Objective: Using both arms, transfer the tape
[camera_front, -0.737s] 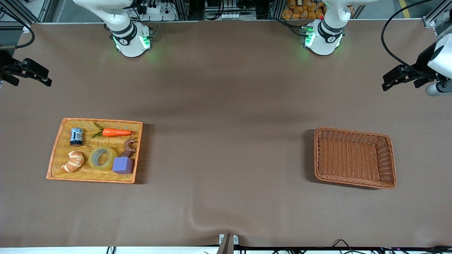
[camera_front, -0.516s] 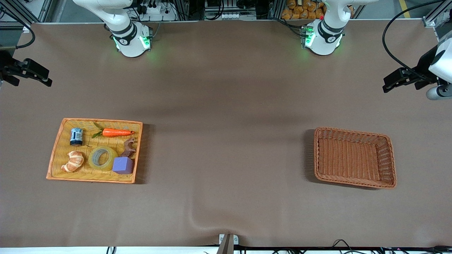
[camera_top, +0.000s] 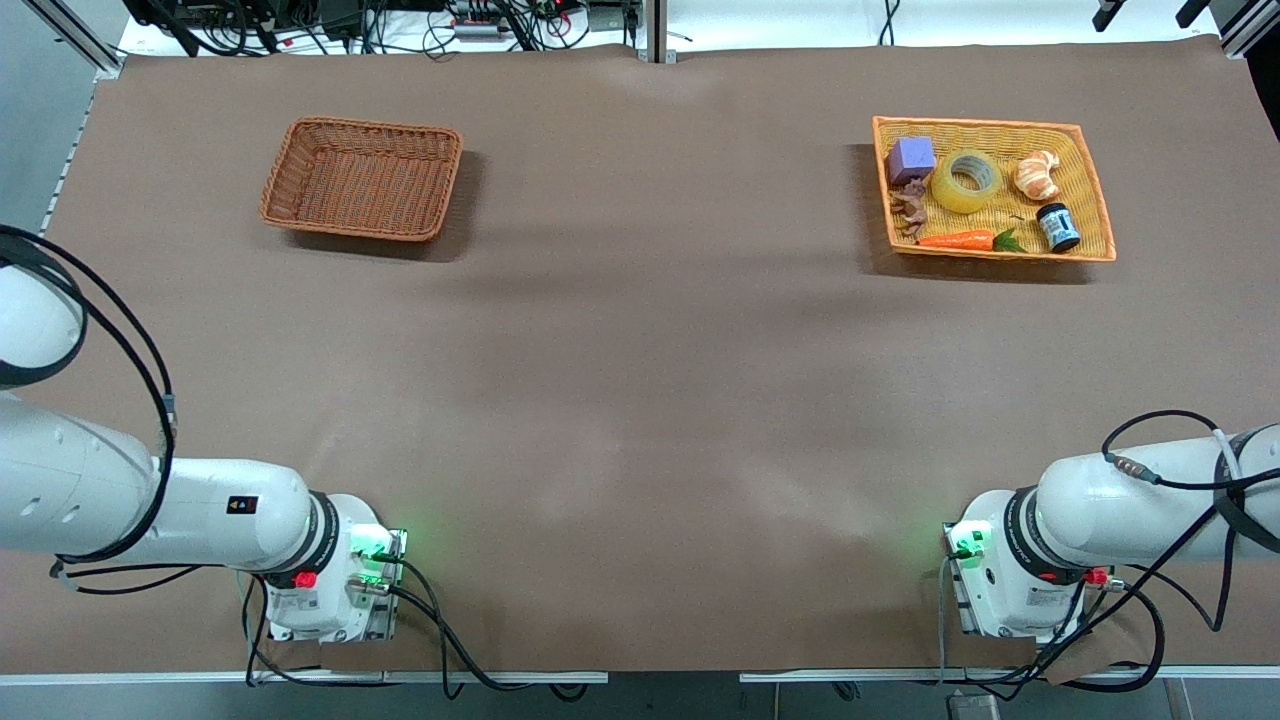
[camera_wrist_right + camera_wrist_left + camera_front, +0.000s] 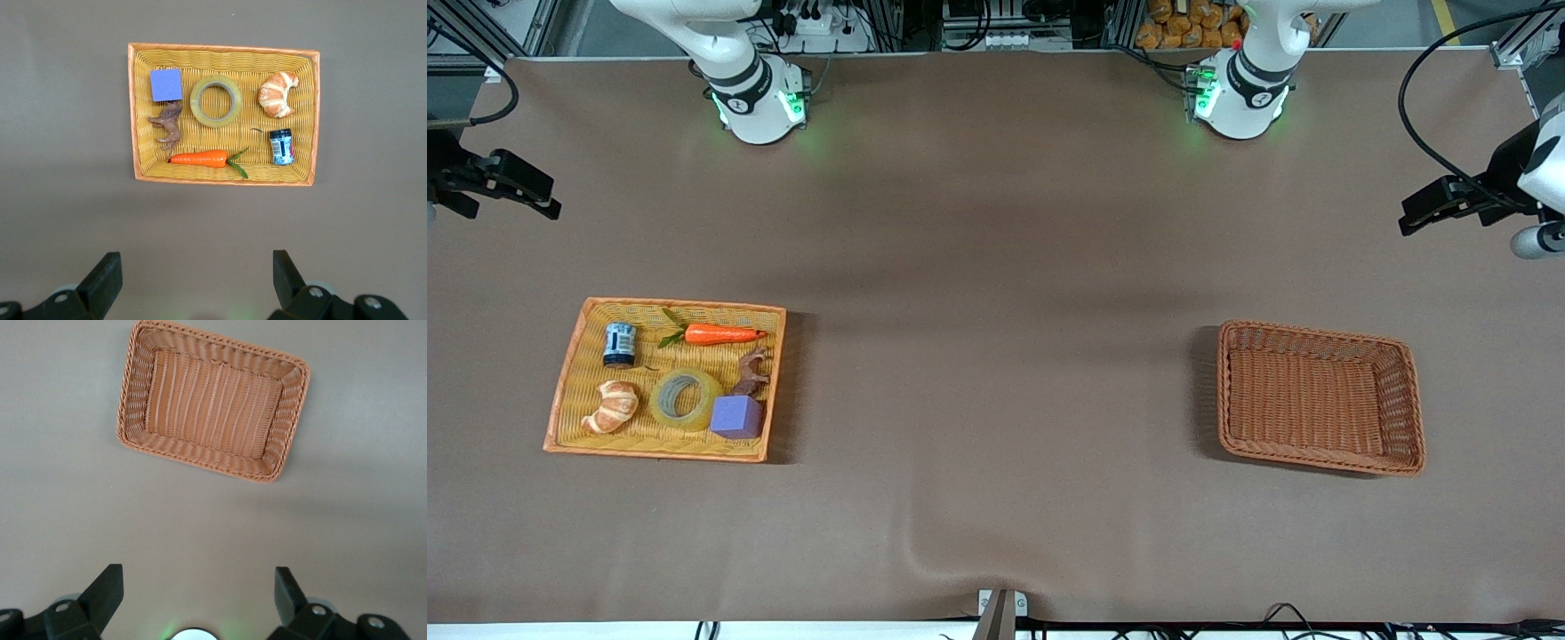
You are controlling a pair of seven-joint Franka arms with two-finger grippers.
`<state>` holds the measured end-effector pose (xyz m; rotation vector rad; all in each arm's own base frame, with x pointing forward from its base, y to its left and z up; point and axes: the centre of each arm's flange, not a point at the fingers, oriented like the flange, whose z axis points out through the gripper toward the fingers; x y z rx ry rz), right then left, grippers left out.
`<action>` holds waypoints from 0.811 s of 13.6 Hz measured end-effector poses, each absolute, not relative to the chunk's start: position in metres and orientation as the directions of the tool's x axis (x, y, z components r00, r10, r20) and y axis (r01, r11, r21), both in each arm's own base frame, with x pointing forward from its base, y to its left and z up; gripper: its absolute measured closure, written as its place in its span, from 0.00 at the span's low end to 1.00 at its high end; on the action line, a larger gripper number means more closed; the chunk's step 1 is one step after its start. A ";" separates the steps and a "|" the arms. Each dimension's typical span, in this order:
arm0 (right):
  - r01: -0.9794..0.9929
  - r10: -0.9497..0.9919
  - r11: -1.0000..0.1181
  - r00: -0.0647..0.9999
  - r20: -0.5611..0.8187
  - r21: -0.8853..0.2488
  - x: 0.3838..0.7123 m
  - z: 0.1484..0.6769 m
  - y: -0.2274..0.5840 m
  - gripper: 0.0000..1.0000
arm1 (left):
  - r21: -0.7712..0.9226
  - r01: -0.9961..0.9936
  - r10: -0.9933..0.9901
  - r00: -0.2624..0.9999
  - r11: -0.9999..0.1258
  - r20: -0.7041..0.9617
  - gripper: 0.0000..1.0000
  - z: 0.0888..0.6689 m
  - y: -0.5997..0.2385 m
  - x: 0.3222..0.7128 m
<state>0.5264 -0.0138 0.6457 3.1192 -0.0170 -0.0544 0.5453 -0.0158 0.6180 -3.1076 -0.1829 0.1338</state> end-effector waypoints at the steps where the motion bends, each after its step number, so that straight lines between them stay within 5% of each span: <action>1: -0.007 -0.008 -1.000 0.999 -0.037 0.023 0.528 0.643 -0.012 0.00 | -0.031 0.116 0.118 0.989 -0.993 -0.089 0.00 0.616 -0.016 0.546; 11: 0.008 0.005 -1.000 0.991 -0.133 0.022 0.614 0.528 -0.007 0.00 | -0.034 0.133 0.136 0.985 -0.991 -0.104 0.00 0.607 -0.007 0.551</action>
